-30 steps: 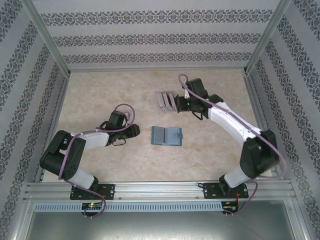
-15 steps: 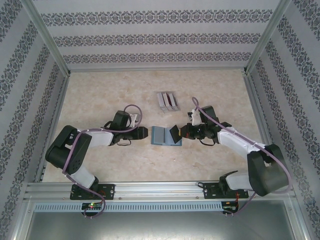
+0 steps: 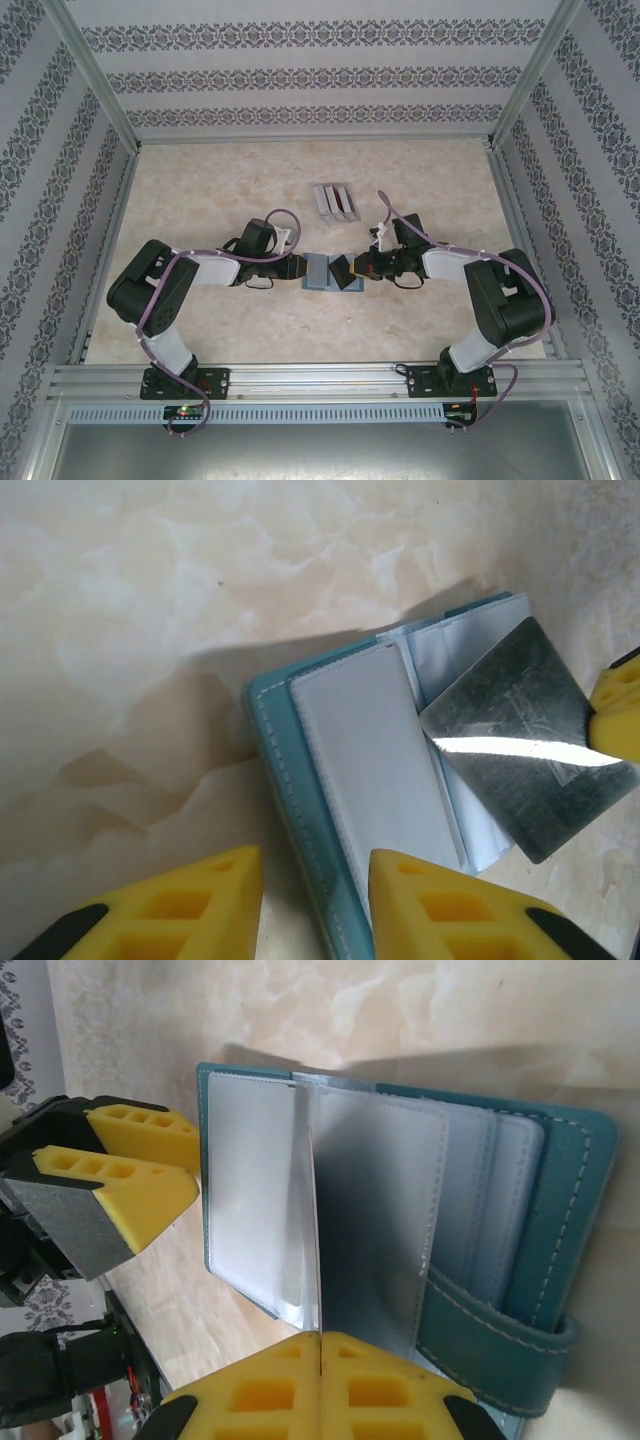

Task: Put the credit cards into the card holder
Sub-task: Insert the credit card into the card holder.

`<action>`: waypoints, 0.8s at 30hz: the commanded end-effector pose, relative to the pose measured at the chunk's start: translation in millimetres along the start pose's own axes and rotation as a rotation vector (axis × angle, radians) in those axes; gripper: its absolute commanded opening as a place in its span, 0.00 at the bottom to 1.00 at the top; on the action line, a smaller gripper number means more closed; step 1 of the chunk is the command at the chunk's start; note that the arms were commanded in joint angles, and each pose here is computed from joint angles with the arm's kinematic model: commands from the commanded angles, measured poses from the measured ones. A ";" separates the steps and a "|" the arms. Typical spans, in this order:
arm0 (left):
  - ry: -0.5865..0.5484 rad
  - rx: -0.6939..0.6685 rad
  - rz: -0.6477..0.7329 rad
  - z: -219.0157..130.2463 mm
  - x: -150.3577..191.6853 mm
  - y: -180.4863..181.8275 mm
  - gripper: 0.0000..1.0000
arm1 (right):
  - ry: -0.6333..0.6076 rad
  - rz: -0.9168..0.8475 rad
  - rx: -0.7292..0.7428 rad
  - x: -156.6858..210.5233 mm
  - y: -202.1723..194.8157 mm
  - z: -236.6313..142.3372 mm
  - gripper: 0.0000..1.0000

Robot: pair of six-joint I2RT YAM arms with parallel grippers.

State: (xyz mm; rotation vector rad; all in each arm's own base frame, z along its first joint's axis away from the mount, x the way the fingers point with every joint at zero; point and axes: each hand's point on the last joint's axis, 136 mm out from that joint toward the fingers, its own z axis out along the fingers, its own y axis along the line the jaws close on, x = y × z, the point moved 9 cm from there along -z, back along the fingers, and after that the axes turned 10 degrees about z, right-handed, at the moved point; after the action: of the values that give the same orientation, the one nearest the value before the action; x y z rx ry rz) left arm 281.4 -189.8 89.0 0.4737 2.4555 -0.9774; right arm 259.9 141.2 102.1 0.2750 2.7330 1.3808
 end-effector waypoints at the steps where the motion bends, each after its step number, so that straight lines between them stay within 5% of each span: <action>1: 0.042 0.015 0.026 7.1 1.9 -3.4 0.30 | 0.009 -0.007 -0.044 -7.9 4.3 2.6 0.00; 24: 0.082 -0.086 -0.043 14.8 7.3 10.2 0.15 | -0.071 0.123 0.033 0.9 -11.3 29.2 0.00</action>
State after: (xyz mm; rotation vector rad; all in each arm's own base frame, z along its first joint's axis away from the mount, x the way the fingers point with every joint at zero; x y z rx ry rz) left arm 286.8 -191.3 84.1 0.4513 2.5084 -0.9269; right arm 264.3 158.2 84.3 0.4089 2.7168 1.3965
